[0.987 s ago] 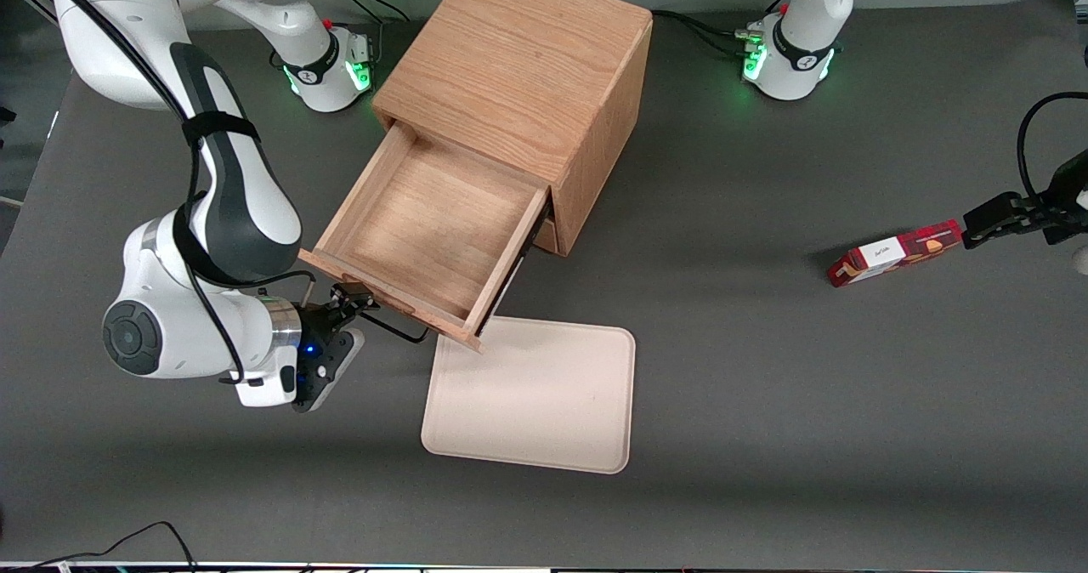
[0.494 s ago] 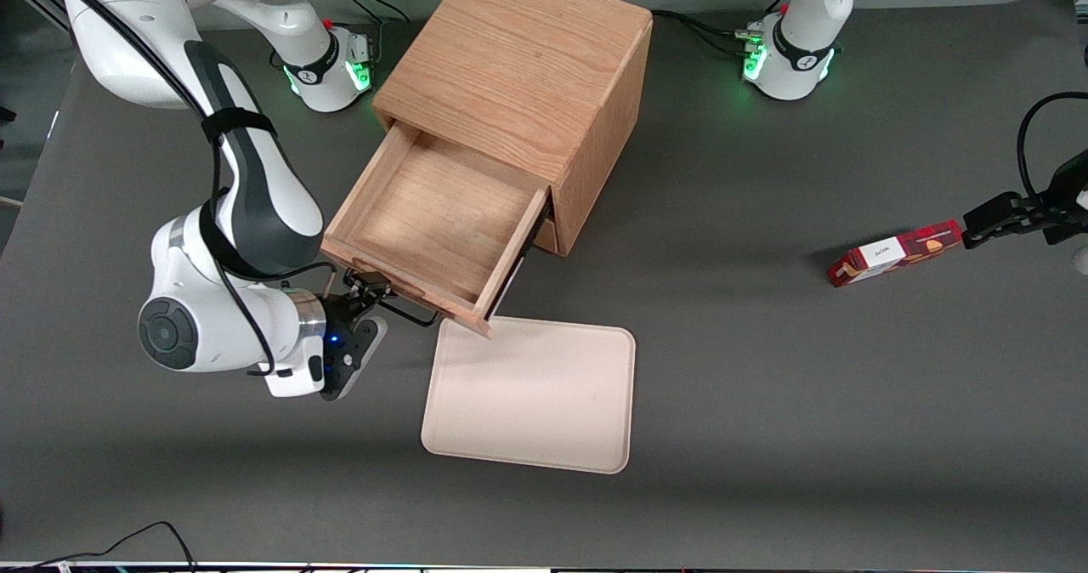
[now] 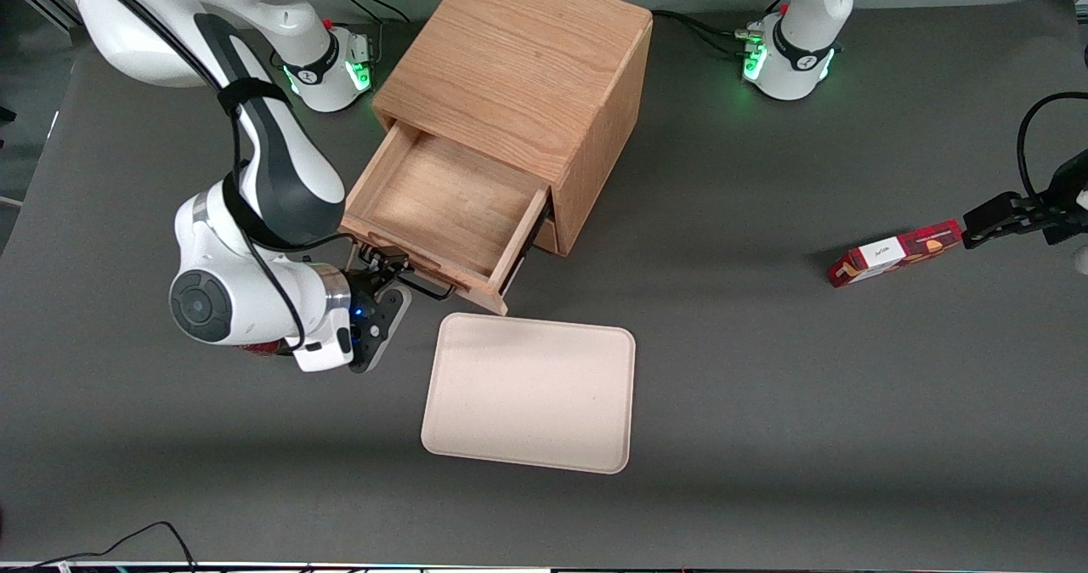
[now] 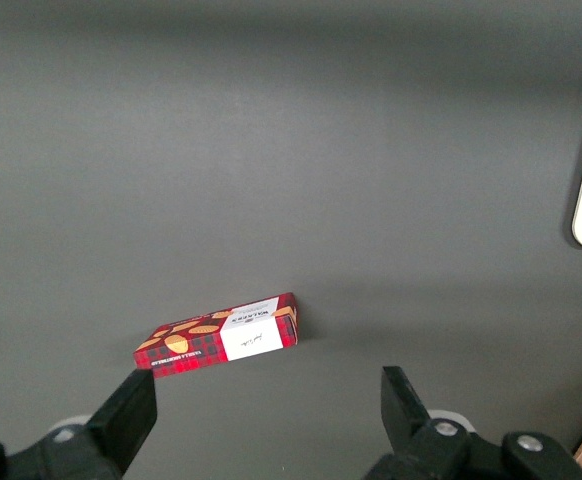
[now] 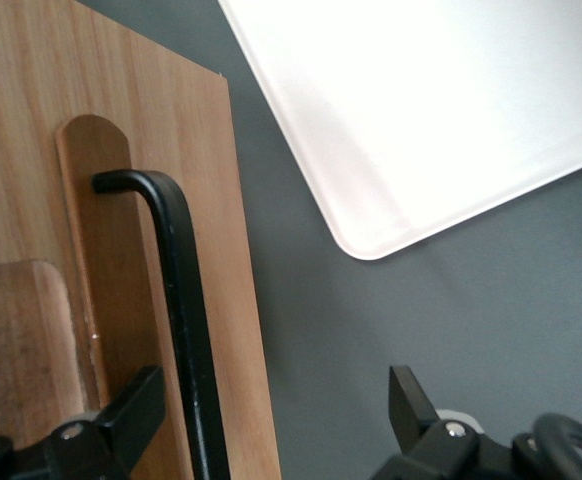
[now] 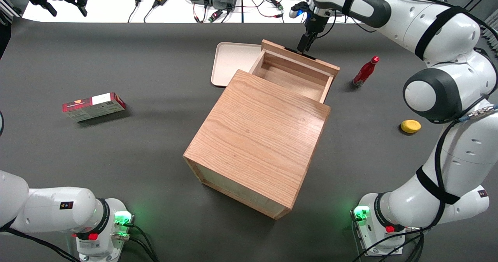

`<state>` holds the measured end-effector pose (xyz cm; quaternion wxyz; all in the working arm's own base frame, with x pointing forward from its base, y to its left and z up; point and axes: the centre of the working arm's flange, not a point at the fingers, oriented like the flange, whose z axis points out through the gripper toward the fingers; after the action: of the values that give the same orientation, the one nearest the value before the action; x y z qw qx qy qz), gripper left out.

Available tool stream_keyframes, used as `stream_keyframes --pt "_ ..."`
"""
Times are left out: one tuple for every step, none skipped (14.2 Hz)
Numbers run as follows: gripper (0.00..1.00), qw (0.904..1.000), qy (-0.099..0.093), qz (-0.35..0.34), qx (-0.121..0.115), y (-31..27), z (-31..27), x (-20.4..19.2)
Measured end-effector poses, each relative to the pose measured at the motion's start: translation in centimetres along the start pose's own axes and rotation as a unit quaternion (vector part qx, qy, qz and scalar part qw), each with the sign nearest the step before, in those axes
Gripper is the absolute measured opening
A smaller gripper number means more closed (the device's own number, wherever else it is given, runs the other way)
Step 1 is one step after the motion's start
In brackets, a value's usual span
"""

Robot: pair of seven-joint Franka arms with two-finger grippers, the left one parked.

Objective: Close top drawer
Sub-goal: 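Push the drawer front with the right gripper into the cabinet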

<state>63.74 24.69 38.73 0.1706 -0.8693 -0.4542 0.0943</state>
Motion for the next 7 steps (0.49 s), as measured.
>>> stream_keyframes --pt "1.0 1.0 -0.003 -0.005 0.0 -0.7 0.2 0.3" --pt "1.0 0.9999 -0.007 -0.01 0.002 -1.4 0.5 0.5" --pt "1.0 0.9999 -0.01 -0.013 0.004 -2.0 0.8 0.6" --pt "1.0 0.9998 -0.012 -0.015 0.004 -2.4 0.9 0.5" --pt "1.0 0.9998 -0.014 -0.016 0.005 -2.7 1.0 0.4" --pt "1.0 0.9997 -0.017 -0.017 0.005 -3.1 1.1 0.2" --pt "1.0 0.9996 -0.02 -0.019 0.006 -3.5 1.3 0.1"
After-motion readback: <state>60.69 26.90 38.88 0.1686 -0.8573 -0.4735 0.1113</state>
